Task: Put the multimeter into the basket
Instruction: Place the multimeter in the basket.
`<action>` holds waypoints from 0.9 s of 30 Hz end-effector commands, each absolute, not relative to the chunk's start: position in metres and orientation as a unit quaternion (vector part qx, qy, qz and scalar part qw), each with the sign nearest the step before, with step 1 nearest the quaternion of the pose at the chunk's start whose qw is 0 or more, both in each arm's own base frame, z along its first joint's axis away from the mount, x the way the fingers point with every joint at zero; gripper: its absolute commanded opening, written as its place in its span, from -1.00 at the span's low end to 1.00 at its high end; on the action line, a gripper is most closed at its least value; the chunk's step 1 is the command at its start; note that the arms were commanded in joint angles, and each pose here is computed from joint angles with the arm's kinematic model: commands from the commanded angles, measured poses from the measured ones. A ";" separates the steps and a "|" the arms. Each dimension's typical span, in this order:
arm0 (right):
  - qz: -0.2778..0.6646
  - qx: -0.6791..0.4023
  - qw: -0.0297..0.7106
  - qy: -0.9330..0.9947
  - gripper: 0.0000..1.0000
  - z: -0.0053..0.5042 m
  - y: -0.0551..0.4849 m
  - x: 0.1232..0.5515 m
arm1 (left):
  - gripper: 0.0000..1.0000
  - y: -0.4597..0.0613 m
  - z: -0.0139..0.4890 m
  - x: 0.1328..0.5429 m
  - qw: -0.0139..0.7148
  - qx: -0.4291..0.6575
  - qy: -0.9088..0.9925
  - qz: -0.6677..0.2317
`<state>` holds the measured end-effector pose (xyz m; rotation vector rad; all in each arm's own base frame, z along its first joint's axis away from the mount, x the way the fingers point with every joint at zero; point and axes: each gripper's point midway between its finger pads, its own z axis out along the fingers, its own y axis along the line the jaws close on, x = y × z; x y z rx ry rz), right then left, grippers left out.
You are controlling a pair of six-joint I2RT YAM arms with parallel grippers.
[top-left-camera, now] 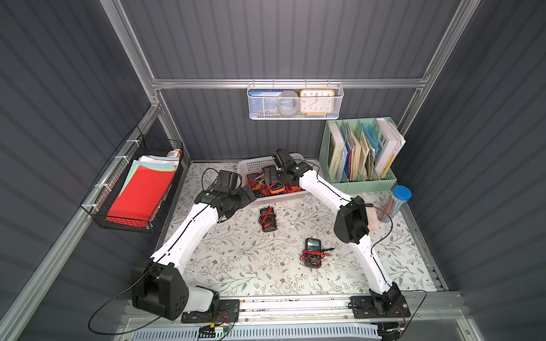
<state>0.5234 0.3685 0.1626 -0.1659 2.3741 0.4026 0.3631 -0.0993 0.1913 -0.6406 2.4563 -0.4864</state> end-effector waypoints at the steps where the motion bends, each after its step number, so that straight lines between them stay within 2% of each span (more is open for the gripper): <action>1: 0.185 -0.064 0.379 0.904 0.98 0.204 0.374 0.515 | 0.98 -0.096 0.207 0.366 0.294 -0.226 0.911 -0.180; 10: 0.205 -0.060 0.379 0.901 0.98 0.237 0.363 0.483 | 0.98 -0.092 0.204 0.348 0.288 -0.207 0.920 -0.167; 18: 0.201 -0.059 0.348 0.914 0.98 0.219 0.346 0.440 | 0.98 -0.083 0.172 0.315 0.258 -0.213 0.930 -0.151; 27: 0.174 0.001 0.299 0.938 0.98 0.181 0.299 0.388 | 0.98 -0.091 0.138 0.285 0.219 -0.217 0.937 -0.166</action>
